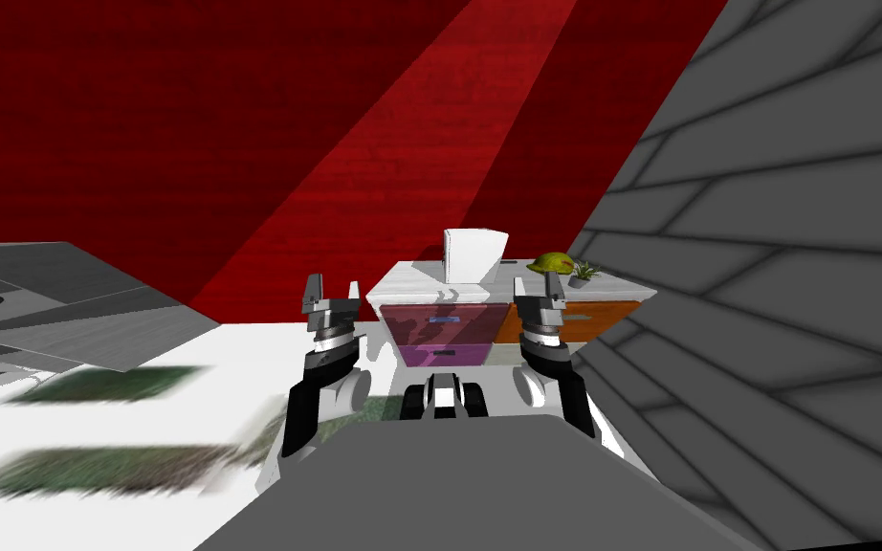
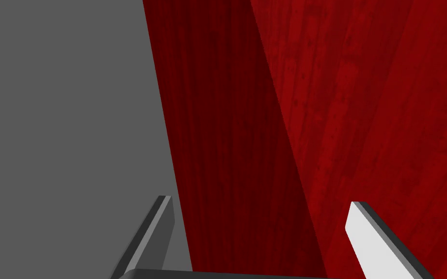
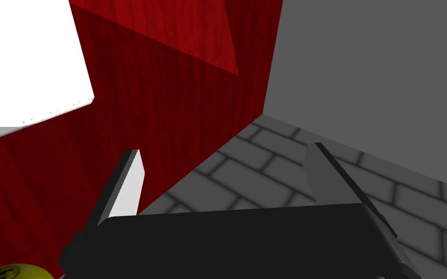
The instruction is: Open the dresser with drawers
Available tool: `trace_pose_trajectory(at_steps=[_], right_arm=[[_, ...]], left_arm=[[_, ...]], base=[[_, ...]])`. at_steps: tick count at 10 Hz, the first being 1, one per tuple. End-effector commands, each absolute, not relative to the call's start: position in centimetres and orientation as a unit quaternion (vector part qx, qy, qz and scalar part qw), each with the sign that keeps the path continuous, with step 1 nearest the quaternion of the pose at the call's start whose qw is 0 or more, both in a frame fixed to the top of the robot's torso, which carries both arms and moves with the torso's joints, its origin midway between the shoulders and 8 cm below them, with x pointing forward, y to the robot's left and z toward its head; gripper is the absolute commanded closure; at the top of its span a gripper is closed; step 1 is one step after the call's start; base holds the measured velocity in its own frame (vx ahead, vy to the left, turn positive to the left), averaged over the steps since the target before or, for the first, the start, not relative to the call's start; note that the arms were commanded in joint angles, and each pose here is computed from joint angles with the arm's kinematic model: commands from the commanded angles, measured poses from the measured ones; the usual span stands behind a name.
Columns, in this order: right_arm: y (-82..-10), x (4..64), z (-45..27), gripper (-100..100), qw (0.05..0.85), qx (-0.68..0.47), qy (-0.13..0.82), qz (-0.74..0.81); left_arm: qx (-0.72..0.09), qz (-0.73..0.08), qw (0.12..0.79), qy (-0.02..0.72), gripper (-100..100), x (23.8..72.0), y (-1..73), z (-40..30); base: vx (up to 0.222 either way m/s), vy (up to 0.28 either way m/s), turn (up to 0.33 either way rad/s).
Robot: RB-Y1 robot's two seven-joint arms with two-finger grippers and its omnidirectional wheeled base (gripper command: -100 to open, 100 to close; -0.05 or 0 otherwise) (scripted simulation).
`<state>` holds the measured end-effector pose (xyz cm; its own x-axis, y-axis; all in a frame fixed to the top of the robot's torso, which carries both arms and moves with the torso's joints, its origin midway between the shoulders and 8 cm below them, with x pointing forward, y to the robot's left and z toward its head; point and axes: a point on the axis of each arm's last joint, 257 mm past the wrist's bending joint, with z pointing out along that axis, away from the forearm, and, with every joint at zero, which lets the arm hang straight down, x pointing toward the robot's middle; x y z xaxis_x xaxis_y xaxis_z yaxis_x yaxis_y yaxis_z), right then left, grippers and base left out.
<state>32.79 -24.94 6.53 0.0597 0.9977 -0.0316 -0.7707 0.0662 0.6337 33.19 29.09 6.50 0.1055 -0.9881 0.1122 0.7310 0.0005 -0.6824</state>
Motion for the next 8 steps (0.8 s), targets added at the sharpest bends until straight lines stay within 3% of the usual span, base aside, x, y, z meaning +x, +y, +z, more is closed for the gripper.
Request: trace_pose_trajectory(at_steps=[1, 8], right_arm=[[-25.1, 33.4, 5.5, -100, 0.650, 0.250, 0.240, 0.676], [-26.1, 34.1, 3.8, -100, 0.577, 0.288, 0.213, 0.734]], left_arm=[[-0.309, -0.636, 0.676, 0.208, 0, 33.2, 29.1, 6.5], [-0.309, -0.636, 0.676, 0.208, 0, 33.2, 29.1, 6.5]], base=[[-0.020, 0.029, 0.121], [-0.012, 0.016, 0.078]])
